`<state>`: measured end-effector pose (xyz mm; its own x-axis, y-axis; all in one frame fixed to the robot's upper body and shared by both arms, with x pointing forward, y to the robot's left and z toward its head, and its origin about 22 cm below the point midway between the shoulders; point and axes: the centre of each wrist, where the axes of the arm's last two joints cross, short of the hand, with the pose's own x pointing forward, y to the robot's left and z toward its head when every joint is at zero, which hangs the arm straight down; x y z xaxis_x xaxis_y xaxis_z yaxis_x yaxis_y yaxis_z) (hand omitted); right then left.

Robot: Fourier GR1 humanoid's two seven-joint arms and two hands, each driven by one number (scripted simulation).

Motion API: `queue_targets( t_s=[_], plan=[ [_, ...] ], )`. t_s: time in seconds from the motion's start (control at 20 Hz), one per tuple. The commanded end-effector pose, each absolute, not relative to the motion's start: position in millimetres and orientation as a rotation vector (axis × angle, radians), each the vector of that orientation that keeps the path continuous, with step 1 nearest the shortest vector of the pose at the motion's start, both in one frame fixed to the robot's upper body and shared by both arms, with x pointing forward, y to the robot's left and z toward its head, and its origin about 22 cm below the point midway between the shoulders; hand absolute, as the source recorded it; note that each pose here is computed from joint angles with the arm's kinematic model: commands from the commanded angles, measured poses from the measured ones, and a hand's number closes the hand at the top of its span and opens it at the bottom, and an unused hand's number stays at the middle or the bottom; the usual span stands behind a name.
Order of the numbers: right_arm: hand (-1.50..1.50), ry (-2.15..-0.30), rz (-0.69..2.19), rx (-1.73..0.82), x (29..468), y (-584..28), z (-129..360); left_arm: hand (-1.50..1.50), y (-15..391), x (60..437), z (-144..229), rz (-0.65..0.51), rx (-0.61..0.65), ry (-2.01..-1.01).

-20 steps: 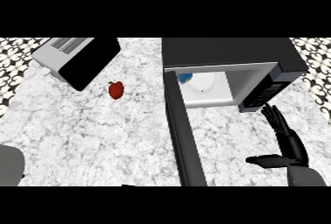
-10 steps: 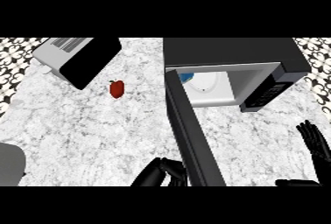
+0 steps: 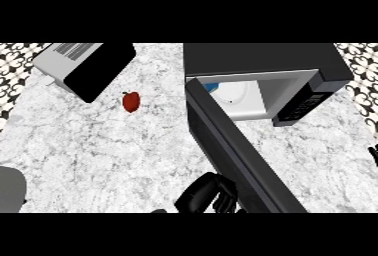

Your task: Pick up the milk, place it into the microwave and close the microwave

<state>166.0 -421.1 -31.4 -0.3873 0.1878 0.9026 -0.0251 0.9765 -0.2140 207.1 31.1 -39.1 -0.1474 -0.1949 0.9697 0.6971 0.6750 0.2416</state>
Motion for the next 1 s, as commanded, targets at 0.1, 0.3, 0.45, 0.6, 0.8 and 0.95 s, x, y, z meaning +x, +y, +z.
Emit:
queue_targets(
  t_s=[0.1,0.3,0.45,0.6,0.8,0.95],
  plan=[
    [-1.50,-2.058,0.270,0.067,177,-419,-3,1.50,13,211,-44,-0.820,-0.357,-1.545],
    [-1.50,-2.143,0.317,0.034,188,-427,25,1.50,9,213,-44,-0.769,-0.290,-1.524],
    [-1.50,-2.150,0.313,0.087,193,-421,32,1.50,8,223,-39,-0.717,-0.232,-1.587],
    [-1.50,-2.148,0.358,0.131,198,-418,44,1.50,7,232,-33,-0.655,-0.204,-1.630],
    [-1.50,-2.163,0.376,0.178,208,-411,59,1.50,2,245,-11,-0.528,-0.204,-1.720],
    [-1.50,-2.158,0.385,0.180,208,-410,66,1.50,4,258,1,-0.402,-0.202,-1.767]
  ],
)
